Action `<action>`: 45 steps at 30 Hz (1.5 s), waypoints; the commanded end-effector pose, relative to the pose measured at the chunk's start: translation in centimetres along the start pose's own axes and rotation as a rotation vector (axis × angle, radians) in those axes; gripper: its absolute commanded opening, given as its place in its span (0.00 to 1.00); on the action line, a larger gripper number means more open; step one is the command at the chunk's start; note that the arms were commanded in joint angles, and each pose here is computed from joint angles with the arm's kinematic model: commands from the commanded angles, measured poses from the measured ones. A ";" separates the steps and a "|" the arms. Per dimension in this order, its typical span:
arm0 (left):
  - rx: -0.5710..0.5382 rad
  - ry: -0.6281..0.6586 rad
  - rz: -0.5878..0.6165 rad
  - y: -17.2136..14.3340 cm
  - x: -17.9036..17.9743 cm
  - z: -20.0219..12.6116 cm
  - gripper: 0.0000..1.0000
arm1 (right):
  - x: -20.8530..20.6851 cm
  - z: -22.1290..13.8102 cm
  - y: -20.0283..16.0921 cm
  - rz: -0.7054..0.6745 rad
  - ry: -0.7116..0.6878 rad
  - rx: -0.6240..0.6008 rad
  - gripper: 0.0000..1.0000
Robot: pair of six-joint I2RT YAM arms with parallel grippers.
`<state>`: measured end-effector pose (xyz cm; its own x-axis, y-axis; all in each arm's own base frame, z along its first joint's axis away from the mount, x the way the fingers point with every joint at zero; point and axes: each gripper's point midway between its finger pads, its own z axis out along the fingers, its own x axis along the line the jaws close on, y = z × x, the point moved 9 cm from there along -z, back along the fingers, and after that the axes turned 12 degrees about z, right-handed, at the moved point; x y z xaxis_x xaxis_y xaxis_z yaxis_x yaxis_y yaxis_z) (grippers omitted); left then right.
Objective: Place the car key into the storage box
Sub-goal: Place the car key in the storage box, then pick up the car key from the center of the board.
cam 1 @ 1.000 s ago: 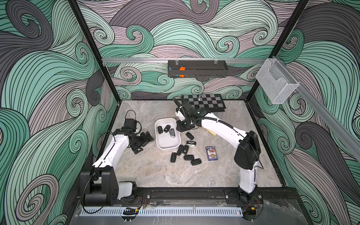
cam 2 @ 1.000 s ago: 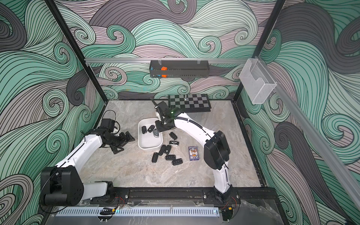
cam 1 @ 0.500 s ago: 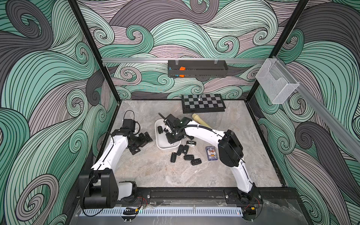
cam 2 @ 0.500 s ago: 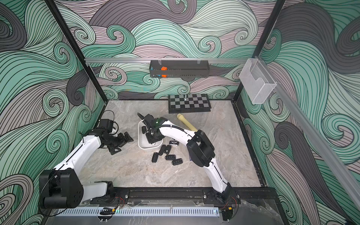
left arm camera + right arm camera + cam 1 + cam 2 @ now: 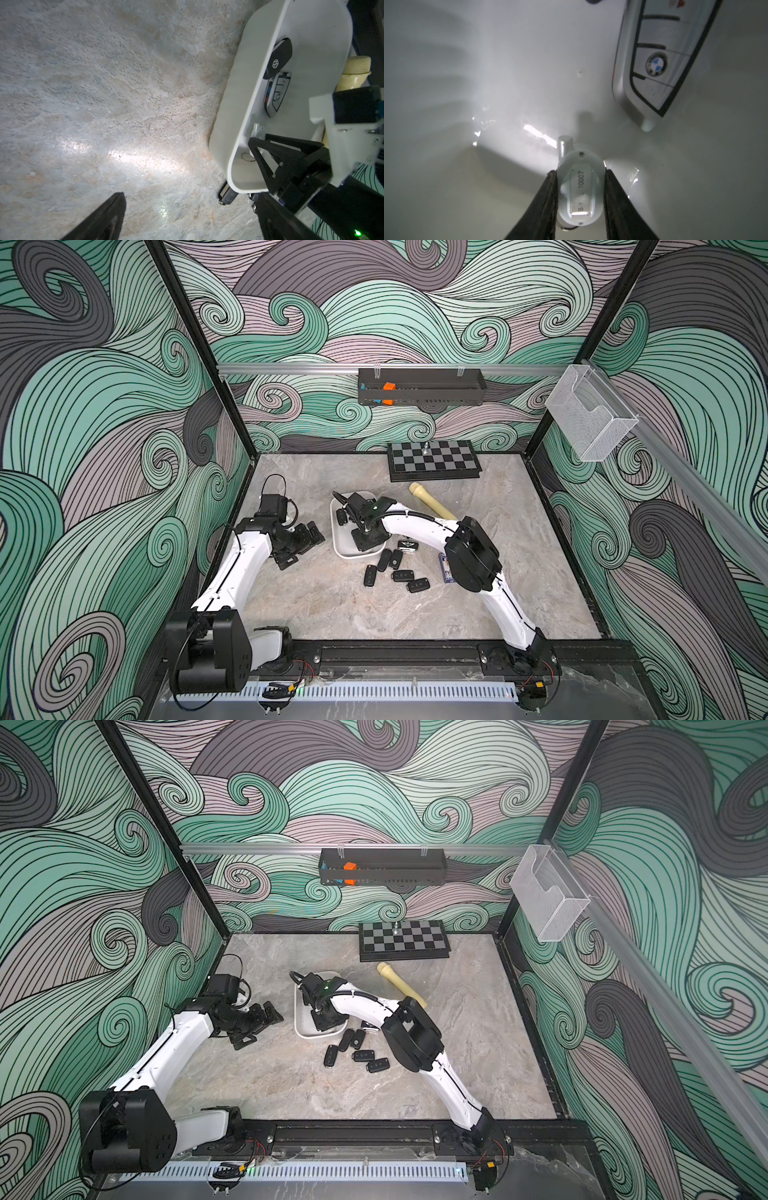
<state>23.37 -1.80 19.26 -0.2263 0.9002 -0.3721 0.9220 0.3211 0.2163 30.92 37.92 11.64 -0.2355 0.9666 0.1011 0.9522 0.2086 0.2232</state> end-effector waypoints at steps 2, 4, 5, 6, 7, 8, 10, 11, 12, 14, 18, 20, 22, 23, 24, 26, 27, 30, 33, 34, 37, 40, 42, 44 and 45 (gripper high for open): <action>-0.003 -0.008 0.009 -0.3 0.1 -0.3 0.99 | 0.1 -0.2 0.7 0.007 -0.054 -0.042 0.35; -0.002 -0.011 0.006 -0.3 0.2 -0.3 0.99 | 0.3 -0.3 0.9 -0.001 -0.056 -0.047 0.40; -0.002 -0.012 0.008 -0.3 0.1 -0.2 0.99 | 0.3 -0.4 1.0 -0.002 -0.061 -0.049 0.43; -0.002 -0.013 0.007 -0.3 0.1 -0.2 0.99 | 0.3 -0.7 1.2 -0.003 -0.060 -0.056 0.46; 0.000 -0.013 0.008 -0.3 0.2 -0.1 0.99 | 0.4 -1.0 1.4 -0.005 -0.056 -0.067 0.51; 0.000 -0.016 0.007 -0.3 0.2 0.0 0.99 | 0.5 -1.5 1.6 -0.006 -0.053 -0.079 0.56; 0.002 -0.027 0.005 -0.4 0.2 0.2 0.99 | 0.7 -2.6 2.0 -0.004 -0.037 -0.106 0.59; 0.003 -0.039 0.007 -0.5 0.1 0.3 0.99 | 0.8 -3.4 2.2 -0.003 -0.023 -0.120 0.61; 0.001 -0.051 0.010 -0.4 0.1 0.4 0.99 | 0.9 -4.1 2.4 -0.001 -0.012 -0.134 0.62; 0.003 -0.074 0.010 -0.6 -0.1 0.6 0.99 | 1.1 -5.9 2.8 0.007 0.016 -0.166 0.65; 0.010 -0.123 0.024 -1.0 -0.3 1.1 0.99 | 0.8 -9.3 2.8 0.021 0.049 -0.217 0.75; 0.016 -0.139 0.043 -1.2 -0.7 1.3 0.99 | 0.2 -11.1 2.4 0.039 0.051 -0.244 0.82; 0.018 -0.153 0.063 -1.4 -1.1 1.5 0.99 | -0.4 -12.5 1.9 0.040 0.054 -0.256 0.94; 0.020 -0.158 0.075 -1.6 -1.3 1.6 0.99 | -0.7 -13.1 1.5 0.038 0.061 -0.257 0.98; 0.022 -0.161 0.085 -1.8 -1.5 1.6 0.99 | -1.0 -13.6 1.1 0.035 0.064 -0.253 0.99; 0.024 -0.169 0.121 -2.3 -2.0 1.5 0.99 | -1.9 -14.7 -0.2 0.032 0.077 -0.242 0.99; 0.022 -0.167 0.136 -2.5 -2.2 1.4 0.99 | -2.3 -15.1 -0.7 0.030 0.082 -0.236 0.99; 0.009 -0.158 0.188 -3.4 -2.8 1.1 0.98 | -4.0 -16.0 -3.1 0.023 0.087 -0.206 0.99; -0.009 -0.147 0.223 -4.2 -3.2 0.8 0.96 | -5.7 -16.7 -5.7 0.022 0.110 -0.162 0.99; -0.008 -0.141 0.231 -4.4 -3.3 0.7 0.95 | -6.4 -17.1 -6.7 0.031 0.120 -0.150 0.99; -0.004 -0.131 0.266 -5.4 -3.8 0.6 0.93 | -8.3 -17.4 -9.5 0.052 0.139 -0.111 0.99; -0.009 -0.106 0.301 -6.5 -4.3 0.9 0.92 | -9.9 -17.2 -12.0 0.079 0.158 -0.070 0.99; -0.013 -0.088 0.321 -7.2 -4.5 1.3 0.91 | -10.8 -16.8 -13.3 0.100 0.165 -0.047 0.99; -0.027 -0.071 0.340 -7.9 -4.7 1.9 0.91 | -11.6 -16.4 -14.5 0.121 0.173 -0.032 0.99; -0.032 -0.065 0.354 -8.3 -4.9 2.1 0.90 | -11.9 -16.2 -14.9 0.130 0.175 -0.027 0.99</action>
<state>17.70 -9.27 17.69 0.1437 0.9152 -0.3765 0.9422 -0.0101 0.3349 17.06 21.39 23.37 -0.1941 0.9482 0.2515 0.9560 0.1253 0.2652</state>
